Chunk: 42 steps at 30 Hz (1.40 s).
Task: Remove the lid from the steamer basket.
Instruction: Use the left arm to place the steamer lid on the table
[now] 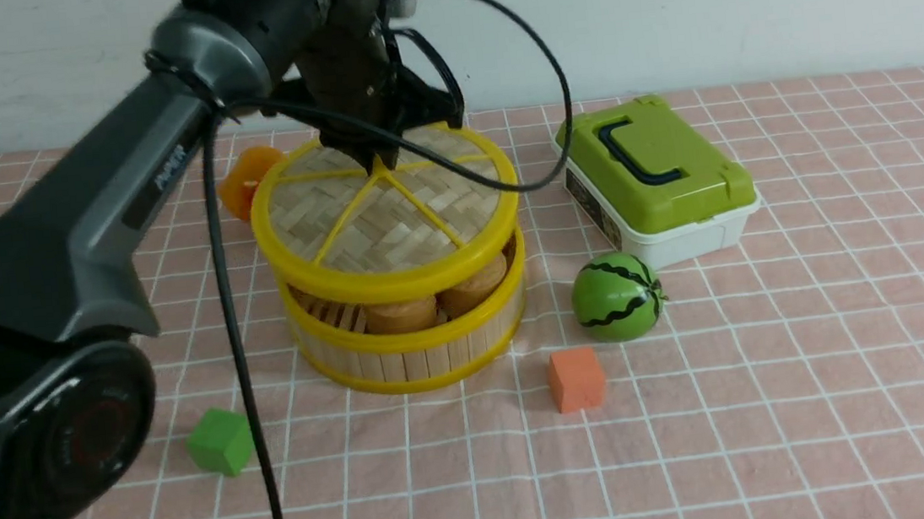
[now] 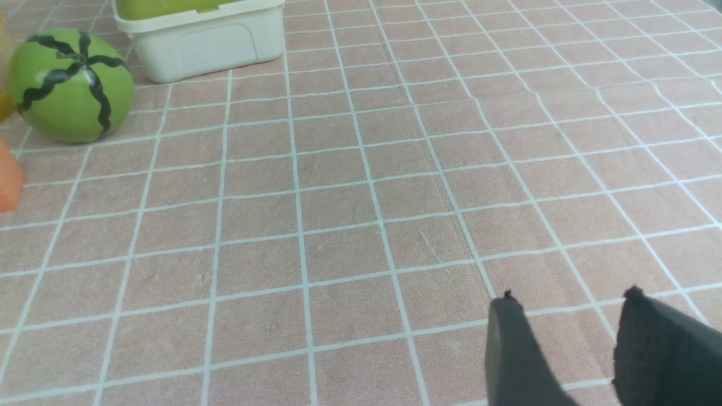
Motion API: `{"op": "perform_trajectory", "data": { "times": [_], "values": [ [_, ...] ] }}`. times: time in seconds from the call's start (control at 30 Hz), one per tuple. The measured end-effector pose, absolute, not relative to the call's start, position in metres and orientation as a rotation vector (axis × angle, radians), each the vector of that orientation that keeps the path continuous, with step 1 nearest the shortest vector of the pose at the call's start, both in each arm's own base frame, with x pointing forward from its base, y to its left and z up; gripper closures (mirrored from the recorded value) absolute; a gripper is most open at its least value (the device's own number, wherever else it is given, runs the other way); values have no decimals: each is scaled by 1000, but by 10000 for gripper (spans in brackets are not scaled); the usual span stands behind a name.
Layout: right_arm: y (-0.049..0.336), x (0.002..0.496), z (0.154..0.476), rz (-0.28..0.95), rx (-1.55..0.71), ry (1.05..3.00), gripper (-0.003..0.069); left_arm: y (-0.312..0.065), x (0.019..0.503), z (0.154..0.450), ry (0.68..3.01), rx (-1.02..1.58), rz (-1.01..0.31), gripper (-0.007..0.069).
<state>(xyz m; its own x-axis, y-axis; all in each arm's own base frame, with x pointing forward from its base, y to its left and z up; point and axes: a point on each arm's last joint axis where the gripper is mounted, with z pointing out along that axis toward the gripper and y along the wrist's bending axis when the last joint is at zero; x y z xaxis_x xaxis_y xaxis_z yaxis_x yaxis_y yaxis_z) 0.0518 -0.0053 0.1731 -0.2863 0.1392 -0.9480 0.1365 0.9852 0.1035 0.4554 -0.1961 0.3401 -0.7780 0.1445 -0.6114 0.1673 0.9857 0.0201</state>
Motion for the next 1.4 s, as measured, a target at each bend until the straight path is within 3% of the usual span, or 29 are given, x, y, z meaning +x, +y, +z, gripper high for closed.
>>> {"op": "perform_trajectory", "data": {
  "times": [0.2, 0.4, 0.53, 0.7, 1.17, 1.3, 1.33, 1.4],
  "values": [
    [-5, 52, 173, 3, 200, 1866, 418, -160, 429, 411, 2316, 153, 35, 533],
    [-5, 52, 173, 3, 200, 1866, 418, -98, 425, 416, 2360, -10, 127, 533],
    [-5, 52, 173, 3, 200, 1866, 418, -53, 423, 385, 2487, -144, 221, 533],
    [-5, 52, 173, 3, 200, 1866, 418, -13, 429, 311, 2625, -261, 277, 533],
    [-5, 52, 173, 3, 200, 1866, 418, -13, 464, 216, 2611, -321, 182, 531],
    [-5, 52, 173, 3, 200, 1866, 418, -15, 467, 204, 2628, -328, 166, 465],
    [-5, 52, 173, 3, 200, 1866, 418, -17, 467, 203, 2633, -355, 123, 373],
    [-5, 52, 173, 3, 200, 1866, 418, -18, 466, 203, 2642, -370, 105, 312]
  ]
}}
